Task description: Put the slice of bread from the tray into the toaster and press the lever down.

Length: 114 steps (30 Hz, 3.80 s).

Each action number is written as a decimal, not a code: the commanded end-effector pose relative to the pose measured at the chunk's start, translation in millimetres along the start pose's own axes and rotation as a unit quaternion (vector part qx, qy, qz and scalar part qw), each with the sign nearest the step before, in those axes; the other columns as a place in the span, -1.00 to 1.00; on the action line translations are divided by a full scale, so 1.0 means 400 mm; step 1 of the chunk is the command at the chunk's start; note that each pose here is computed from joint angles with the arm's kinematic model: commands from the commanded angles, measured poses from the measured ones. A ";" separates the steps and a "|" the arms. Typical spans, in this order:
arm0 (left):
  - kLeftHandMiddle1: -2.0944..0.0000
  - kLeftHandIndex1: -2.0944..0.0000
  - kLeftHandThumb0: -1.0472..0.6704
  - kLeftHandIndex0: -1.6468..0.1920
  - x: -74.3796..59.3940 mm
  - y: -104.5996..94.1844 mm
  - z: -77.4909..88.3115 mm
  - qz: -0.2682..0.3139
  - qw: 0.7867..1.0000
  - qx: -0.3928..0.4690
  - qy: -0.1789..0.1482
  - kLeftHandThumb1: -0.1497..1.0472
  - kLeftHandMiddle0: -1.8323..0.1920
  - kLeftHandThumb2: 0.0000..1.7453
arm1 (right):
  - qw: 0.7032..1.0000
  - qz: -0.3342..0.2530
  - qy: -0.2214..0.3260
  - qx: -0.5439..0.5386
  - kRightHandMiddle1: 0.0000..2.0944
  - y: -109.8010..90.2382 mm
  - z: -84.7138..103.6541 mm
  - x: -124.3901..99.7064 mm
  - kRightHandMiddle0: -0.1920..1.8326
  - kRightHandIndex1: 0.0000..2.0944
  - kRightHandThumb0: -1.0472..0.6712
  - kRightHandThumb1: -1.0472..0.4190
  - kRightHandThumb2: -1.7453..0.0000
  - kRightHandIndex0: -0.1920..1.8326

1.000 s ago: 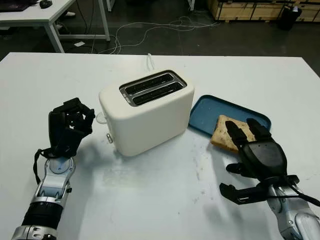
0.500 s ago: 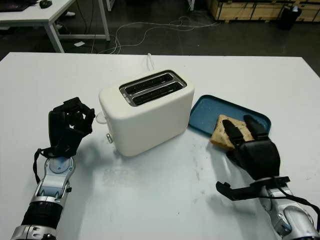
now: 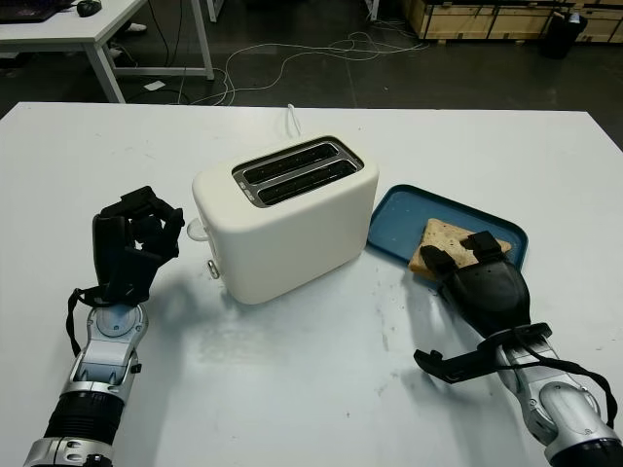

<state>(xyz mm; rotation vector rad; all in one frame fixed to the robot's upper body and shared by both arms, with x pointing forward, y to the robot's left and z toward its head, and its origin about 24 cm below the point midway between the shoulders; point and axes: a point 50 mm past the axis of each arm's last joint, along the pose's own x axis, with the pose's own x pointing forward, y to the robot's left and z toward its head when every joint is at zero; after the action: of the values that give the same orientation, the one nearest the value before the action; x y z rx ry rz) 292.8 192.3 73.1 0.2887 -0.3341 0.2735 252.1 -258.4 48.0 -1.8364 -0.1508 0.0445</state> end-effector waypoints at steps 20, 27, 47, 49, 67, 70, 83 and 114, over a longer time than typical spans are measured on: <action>-0.41 -0.37 -0.90 -0.39 0.003 -0.003 0.009 0.002 1.000 0.010 -0.008 0.55 -0.50 -0.38 | 0.979 -0.188 -0.044 0.061 0.67 -0.050 -0.024 0.020 -0.33 0.67 -0.23 -0.83 0.52 0.17; -0.42 -0.37 -0.90 -0.39 0.001 -0.003 0.008 0.002 1.000 0.003 -0.008 0.54 -0.50 -0.39 | 0.978 -0.180 -0.046 0.096 0.67 -0.092 -0.047 0.057 -0.28 0.67 -0.22 -0.83 0.63 0.16; -0.41 -0.37 -0.90 -0.38 -0.001 0.000 0.004 0.003 1.000 0.006 -0.005 0.55 -0.49 -0.39 | 0.942 -0.210 -0.078 0.250 0.64 -0.392 -0.178 0.200 -0.27 0.67 -0.19 -0.83 0.70 -0.04; -0.41 -0.37 -0.89 -0.37 -0.003 0.001 0.003 0.004 1.000 0.006 -0.004 0.55 -0.49 -0.39 | 0.932 -0.209 -0.099 0.279 0.66 -0.445 -0.188 0.225 -0.27 0.67 -0.18 -0.83 0.72 -0.03; -0.42 -0.37 -0.93 -0.35 -0.006 0.005 0.001 0.005 1.000 0.009 -0.004 0.56 -0.46 -0.39 | 0.857 -0.223 -0.260 0.385 0.51 -0.779 -0.091 0.362 0.20 0.62 -0.45 -0.83 0.87 0.28; -0.42 -0.38 -0.93 -0.36 -0.005 0.003 0.001 0.007 1.000 0.009 -0.002 0.57 -0.47 -0.39 | 0.833 -0.185 -0.302 0.426 0.63 -0.787 -0.045 0.379 0.16 0.66 -0.33 -0.83 0.88 0.31; -0.43 -0.39 -0.90 -0.34 -0.003 0.003 0.005 0.005 1.000 0.020 -0.006 0.59 -0.46 -0.41 | 0.784 -0.022 -0.395 0.479 0.67 -0.704 0.091 0.417 0.07 0.67 -0.39 -0.83 0.67 0.28; -0.42 -0.37 -0.92 -0.35 -0.004 0.000 0.005 0.007 1.000 0.008 0.000 0.61 -0.48 -0.45 | 0.844 0.087 -0.346 0.401 0.67 -0.587 0.085 0.422 0.06 0.67 -0.32 -0.83 0.61 0.29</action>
<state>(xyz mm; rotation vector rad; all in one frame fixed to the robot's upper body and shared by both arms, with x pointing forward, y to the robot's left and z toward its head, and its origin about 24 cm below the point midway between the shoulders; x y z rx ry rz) 290.9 191.2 73.7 0.3120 -0.3358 0.2821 398.1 -142.0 264.7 -0.8759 -0.3724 0.8090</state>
